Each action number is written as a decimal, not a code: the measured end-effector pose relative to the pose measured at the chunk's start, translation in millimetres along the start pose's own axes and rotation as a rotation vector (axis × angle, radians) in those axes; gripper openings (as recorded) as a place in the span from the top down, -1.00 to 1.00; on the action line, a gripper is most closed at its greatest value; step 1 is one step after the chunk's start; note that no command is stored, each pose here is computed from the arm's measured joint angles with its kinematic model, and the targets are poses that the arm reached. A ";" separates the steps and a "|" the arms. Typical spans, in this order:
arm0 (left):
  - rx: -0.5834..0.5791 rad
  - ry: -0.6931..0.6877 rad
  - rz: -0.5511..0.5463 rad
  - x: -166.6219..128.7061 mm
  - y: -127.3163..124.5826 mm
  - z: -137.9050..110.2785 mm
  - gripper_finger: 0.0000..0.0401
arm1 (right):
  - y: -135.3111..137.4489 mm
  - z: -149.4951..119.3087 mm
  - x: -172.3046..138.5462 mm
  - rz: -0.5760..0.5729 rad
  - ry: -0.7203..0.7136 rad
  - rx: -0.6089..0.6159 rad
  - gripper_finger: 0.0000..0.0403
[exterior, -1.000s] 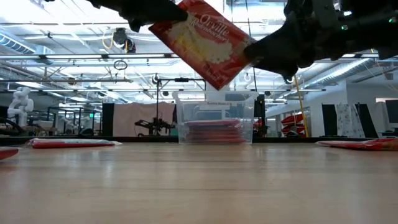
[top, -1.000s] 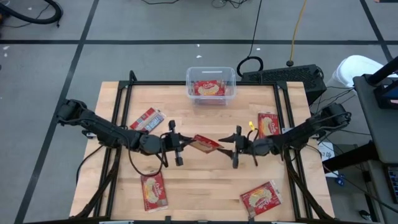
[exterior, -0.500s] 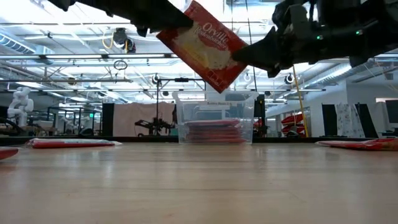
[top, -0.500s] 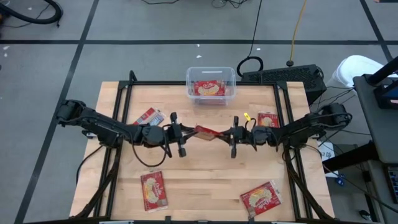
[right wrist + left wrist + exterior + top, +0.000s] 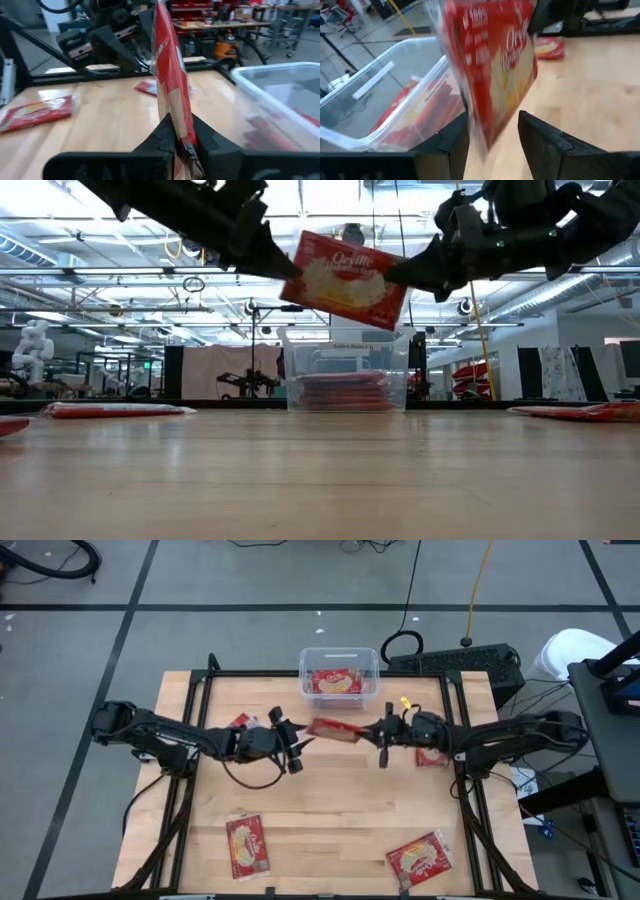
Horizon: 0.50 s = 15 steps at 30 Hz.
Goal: Sort popcorn bags into baskets
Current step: Put the popcorn bags into the transparent bin
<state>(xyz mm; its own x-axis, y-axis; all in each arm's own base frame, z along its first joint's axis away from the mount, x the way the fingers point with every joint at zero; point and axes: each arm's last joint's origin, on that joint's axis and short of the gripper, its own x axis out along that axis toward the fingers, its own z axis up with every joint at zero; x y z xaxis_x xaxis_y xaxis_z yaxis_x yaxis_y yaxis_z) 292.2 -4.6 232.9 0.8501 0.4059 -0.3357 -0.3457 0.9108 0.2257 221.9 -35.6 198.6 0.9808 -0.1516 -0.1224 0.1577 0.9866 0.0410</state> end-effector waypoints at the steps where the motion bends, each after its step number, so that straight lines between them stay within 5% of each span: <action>1: 0.002 0.012 0.008 1.1 2.3 -1.3 0.14 | -3.0 2.1 -2.2 -0.013 0.010 -0.001 0.95; 15: -0.075 0.066 -0.071 5.3 9.0 -7.0 0.14 | -42.1 87.7 -3.3 -0.063 0.196 -0.186 0.95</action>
<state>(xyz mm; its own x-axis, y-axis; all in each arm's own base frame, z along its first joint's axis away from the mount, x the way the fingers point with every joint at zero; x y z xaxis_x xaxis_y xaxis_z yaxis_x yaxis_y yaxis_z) 290.8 6.3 226.8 0.8463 0.3421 -0.4084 -0.3165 0.9395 0.1311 222.1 -81.8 284.2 0.9261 -0.2165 -0.3091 0.1761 0.9724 -0.1534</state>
